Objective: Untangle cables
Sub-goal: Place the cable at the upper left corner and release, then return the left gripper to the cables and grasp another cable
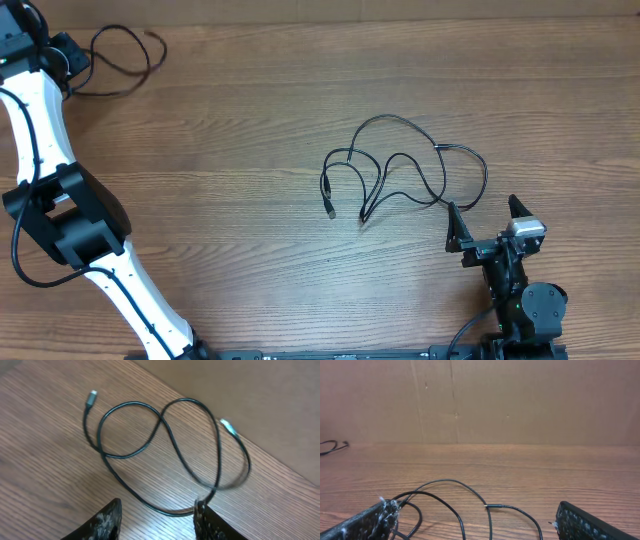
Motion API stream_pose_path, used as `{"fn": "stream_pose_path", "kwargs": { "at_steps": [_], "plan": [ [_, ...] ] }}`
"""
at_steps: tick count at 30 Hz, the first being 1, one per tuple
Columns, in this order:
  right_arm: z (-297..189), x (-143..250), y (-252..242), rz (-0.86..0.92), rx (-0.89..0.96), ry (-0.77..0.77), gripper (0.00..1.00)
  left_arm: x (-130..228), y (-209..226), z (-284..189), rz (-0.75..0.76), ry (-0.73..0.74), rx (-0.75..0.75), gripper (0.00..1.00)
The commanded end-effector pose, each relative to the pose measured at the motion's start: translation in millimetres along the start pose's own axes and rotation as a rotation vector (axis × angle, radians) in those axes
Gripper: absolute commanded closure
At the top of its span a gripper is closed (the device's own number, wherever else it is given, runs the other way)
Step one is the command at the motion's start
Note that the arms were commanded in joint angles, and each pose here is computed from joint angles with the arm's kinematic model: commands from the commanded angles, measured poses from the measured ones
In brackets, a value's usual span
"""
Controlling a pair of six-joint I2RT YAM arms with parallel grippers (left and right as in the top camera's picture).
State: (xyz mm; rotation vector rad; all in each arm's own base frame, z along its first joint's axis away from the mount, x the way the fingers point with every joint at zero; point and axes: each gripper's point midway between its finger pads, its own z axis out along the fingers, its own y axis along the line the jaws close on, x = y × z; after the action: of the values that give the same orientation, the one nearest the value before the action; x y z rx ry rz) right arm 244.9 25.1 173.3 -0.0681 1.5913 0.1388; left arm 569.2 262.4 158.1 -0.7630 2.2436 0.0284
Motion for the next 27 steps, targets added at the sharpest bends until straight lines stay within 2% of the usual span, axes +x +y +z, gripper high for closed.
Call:
{"fn": "stream_pose_path", "kwargs": {
  "at_steps": [1,4,8,11,14,16,18,22,23,27],
  "plan": [
    [0.2,2.5,1.4,-0.002,-0.007,-0.001,0.00,-20.6,-25.6,-28.7,0.016,-0.042,0.091,0.53],
    [0.2,2.5,1.4,-0.002,-0.007,-0.001,0.00,-36.5,-57.1,-66.7,0.026,-0.068,0.248,0.46],
    [0.2,2.5,1.4,-0.002,-0.007,-0.001,0.00,-44.4,-114.6,-134.0,-0.001,-0.050,0.575,0.36],
    [0.2,2.5,1.4,-0.002,-0.007,-0.001,0.00,-33.0,-150.6,-174.4,-0.049,0.045,0.794,0.35],
    [0.2,2.5,1.4,-0.002,-0.007,-0.001,0.00,4.1,-185.3,-196.0,-0.077,0.232,0.942,0.28],
    [0.2,2.5,1.4,-0.002,-0.007,-0.001,0.00,36.3,-198.4,-195.4,-0.081,0.348,0.913,0.27],
    [0.2,2.5,1.4,-0.002,-0.007,-0.001,0.00,70.1,-210.6,-194.9,-0.007,0.425,0.865,0.27],
    [0.2,2.5,1.4,-0.002,-0.007,-0.001,0.00,137.7,-235.3,-196.6,0.232,0.532,0.737,0.25],
    [0.2,2.5,1.4,-0.002,-0.007,-0.001,0.00,168.7,-247.0,-199.7,0.324,0.582,0.657,0.25],
    [0.2,2.5,1.4,-0.002,-0.007,0.000,0.00,223.2,-279.6,-212.4,0.551,0.608,0.575,0.21]
  ]
}}
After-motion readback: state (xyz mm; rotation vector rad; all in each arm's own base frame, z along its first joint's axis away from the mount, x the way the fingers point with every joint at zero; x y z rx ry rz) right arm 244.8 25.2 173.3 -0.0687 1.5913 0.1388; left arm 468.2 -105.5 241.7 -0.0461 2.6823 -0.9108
